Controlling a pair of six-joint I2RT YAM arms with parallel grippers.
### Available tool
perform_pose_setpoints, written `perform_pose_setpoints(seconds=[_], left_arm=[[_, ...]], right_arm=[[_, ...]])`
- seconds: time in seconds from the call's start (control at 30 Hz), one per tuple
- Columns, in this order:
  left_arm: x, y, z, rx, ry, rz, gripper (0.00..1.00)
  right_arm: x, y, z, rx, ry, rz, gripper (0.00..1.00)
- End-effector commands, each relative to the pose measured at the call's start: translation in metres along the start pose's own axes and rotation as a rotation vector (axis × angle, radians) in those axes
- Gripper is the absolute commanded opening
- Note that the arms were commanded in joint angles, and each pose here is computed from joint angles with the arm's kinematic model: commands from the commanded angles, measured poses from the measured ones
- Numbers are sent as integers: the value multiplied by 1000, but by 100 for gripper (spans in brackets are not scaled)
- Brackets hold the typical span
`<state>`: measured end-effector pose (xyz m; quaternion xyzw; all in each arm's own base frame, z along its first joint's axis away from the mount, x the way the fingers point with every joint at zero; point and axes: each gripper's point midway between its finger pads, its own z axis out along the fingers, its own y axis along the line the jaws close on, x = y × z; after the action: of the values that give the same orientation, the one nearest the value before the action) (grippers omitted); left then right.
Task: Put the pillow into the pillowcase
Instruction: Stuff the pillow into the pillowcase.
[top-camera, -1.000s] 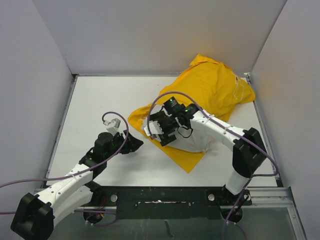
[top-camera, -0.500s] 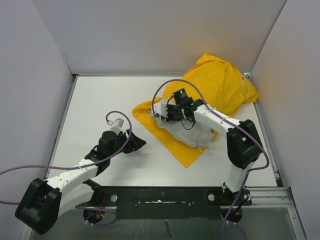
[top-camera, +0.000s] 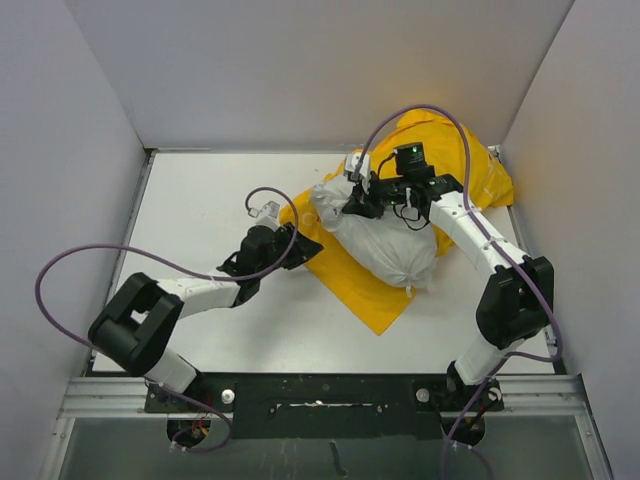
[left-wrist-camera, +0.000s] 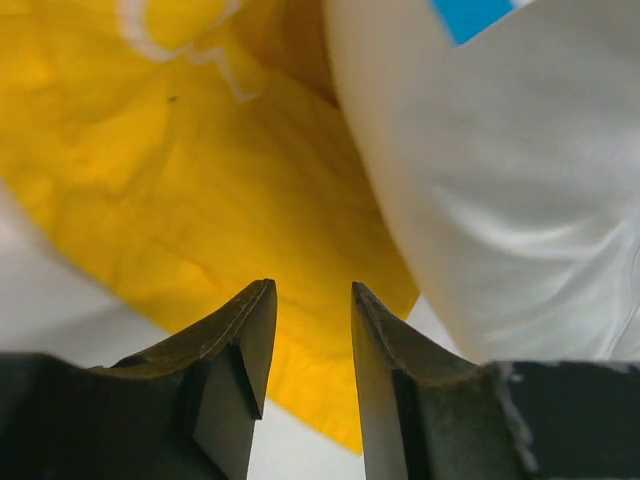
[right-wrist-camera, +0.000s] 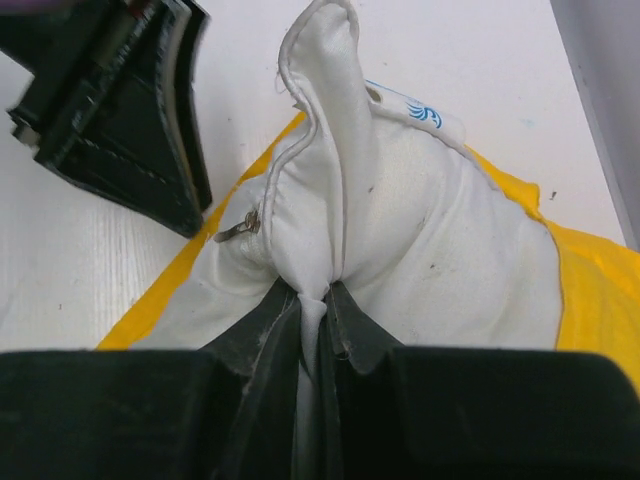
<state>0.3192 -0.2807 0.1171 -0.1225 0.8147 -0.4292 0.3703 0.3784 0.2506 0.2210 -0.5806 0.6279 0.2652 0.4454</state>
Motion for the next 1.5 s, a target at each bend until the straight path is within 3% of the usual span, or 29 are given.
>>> perform_pose_setpoints(seconds=[0.0,0.07,0.23,0.43,0.73,0.93,1.13,1.37,1.47], left_arm=[[-16,-51,38,98,-117,14,40],[-14,-55,54,113,-146,26,47],[-19,-54,90,94,-228,2,54],[-39,-43,100,14,-351,-8,65],[-22,-54,138,25,-274,-27,79],[-11,-18,155,-107,-280,-60,78],[-23,-14,155,-154,-337,-69,58],[-27,-22,174,-107,-340,-47,67],[-26,-24,184,-103,-338,-48,64]], right_arm=[[-47,-5,-19,6,-122,-9,0],[-54,-7,-24,5,-138,6,0],[-71,-14,-34,0,-177,42,0],[-83,-15,-44,-1,-212,56,0],[-98,-8,-51,-18,-252,75,0],[-105,-3,-57,-25,-271,85,0],[-113,1,-64,-25,-286,84,0],[-111,5,-63,-34,-292,106,0],[-110,5,-64,-28,-290,107,0]])
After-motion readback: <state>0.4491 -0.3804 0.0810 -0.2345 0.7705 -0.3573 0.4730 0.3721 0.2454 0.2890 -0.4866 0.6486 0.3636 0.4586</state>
